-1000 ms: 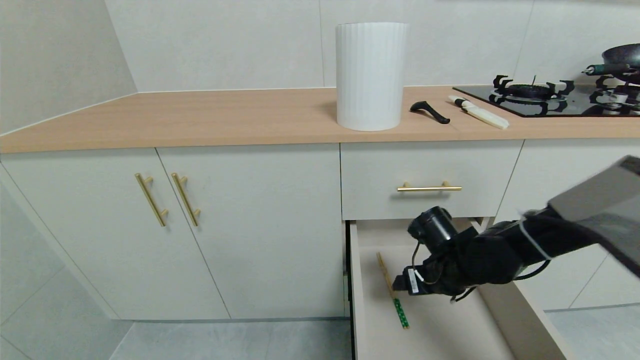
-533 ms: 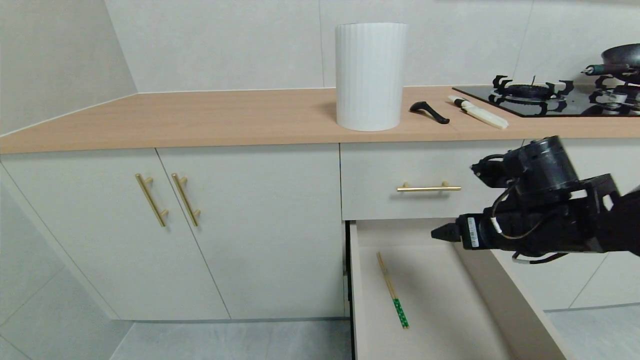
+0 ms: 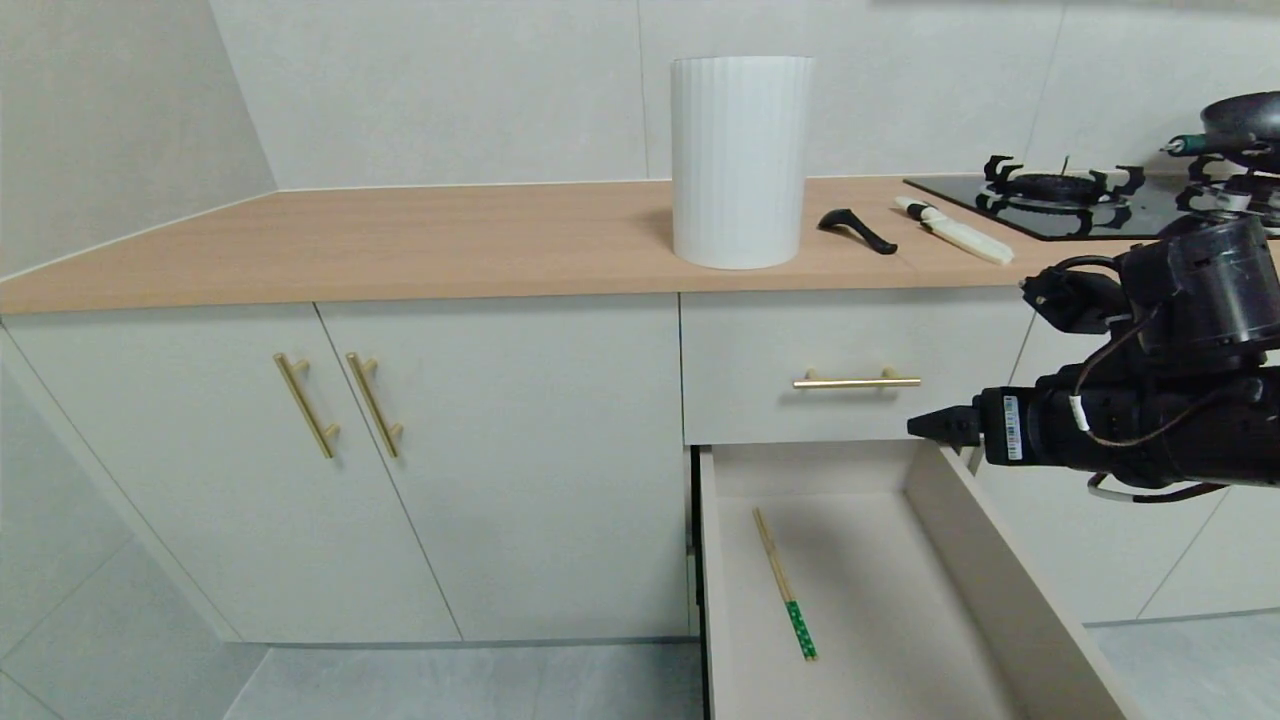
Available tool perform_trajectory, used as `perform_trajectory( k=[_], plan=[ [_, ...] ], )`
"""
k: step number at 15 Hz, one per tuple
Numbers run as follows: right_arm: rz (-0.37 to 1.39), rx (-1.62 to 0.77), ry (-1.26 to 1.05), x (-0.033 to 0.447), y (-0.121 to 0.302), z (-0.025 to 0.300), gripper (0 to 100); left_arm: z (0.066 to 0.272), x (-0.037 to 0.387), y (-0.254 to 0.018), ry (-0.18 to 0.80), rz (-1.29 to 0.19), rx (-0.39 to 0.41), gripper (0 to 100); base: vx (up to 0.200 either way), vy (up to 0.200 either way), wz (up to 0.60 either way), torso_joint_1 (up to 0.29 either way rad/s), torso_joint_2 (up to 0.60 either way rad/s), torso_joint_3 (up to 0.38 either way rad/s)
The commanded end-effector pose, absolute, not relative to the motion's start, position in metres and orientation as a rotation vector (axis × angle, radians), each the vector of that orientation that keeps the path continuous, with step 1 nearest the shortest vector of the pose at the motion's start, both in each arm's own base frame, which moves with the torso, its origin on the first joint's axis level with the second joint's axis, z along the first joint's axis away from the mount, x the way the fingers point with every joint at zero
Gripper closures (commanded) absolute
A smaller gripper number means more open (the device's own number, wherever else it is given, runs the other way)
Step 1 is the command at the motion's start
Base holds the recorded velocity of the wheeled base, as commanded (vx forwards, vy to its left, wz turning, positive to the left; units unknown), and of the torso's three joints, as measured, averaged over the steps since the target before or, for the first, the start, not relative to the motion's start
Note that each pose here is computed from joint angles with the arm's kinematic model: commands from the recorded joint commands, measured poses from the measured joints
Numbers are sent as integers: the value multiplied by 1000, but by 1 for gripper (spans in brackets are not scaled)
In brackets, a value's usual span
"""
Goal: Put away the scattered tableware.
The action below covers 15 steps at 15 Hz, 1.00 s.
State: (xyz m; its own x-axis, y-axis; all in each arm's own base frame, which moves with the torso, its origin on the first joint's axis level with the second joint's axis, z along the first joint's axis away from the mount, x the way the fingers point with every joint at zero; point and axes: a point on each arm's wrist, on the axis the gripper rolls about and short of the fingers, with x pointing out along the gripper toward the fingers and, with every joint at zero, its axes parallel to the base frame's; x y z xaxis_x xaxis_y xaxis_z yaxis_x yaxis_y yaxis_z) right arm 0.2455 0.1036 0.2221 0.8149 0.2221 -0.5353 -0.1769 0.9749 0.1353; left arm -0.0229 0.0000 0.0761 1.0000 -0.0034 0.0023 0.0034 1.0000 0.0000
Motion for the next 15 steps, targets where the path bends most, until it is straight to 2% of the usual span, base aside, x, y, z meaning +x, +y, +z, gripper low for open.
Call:
perform_trajectory(
  k=[1, 3, 15],
  plan=[
    [213, 81, 579, 245, 103, 222, 0, 76, -23, 0, -2, -3, 0, 0, 0, 0, 0, 66, -330, -256],
    [214, 83, 573, 244, 103, 224, 0, 77, -23, 0, -3, -3, 0, 0, 0, 0, 0, 90, -183, -293],
    [206, 81, 579, 246, 102, 222, 0, 77, -23, 0, -3, -3, 0, 0, 0, 0, 0, 161, -498, -303]
  ],
)
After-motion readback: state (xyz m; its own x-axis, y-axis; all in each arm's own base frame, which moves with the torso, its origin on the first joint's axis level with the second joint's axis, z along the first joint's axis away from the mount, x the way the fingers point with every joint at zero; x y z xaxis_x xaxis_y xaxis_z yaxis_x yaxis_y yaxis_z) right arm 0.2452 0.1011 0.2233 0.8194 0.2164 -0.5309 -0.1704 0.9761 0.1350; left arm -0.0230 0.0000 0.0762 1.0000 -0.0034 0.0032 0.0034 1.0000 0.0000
